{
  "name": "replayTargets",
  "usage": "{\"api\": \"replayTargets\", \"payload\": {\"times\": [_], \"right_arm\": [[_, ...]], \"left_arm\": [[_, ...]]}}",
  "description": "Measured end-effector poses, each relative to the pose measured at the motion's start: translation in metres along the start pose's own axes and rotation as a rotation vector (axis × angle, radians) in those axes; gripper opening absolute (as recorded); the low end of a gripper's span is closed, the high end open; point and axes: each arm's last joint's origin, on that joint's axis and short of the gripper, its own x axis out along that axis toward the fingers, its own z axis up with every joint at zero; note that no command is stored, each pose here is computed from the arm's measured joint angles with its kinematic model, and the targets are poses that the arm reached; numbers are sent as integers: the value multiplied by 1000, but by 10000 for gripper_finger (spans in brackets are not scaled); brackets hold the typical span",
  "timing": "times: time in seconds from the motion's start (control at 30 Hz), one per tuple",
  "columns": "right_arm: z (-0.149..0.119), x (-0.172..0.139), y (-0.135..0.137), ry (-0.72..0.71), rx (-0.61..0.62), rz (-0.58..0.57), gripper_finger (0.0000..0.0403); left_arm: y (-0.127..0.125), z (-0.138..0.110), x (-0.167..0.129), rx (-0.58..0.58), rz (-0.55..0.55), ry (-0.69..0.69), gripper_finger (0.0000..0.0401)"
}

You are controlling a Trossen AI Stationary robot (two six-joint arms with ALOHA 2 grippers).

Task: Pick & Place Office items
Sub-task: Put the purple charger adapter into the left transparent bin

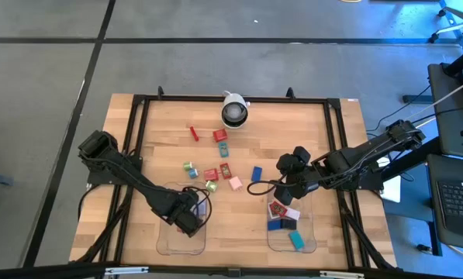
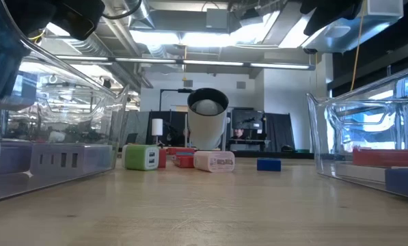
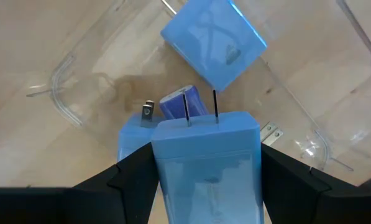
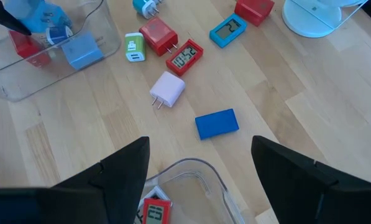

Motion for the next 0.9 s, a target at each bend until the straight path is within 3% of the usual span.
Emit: {"api": "replayTargets", "payload": {"times": [0.6, 0.9], "right_arm": [[0, 0, 0, 0, -8, 0, 284], [0, 0, 0, 0, -18, 0, 284]], "left_arm": [[2, 22, 0, -69, -14, 73, 238], [1, 28, 0, 12, -38, 94, 233]]}}
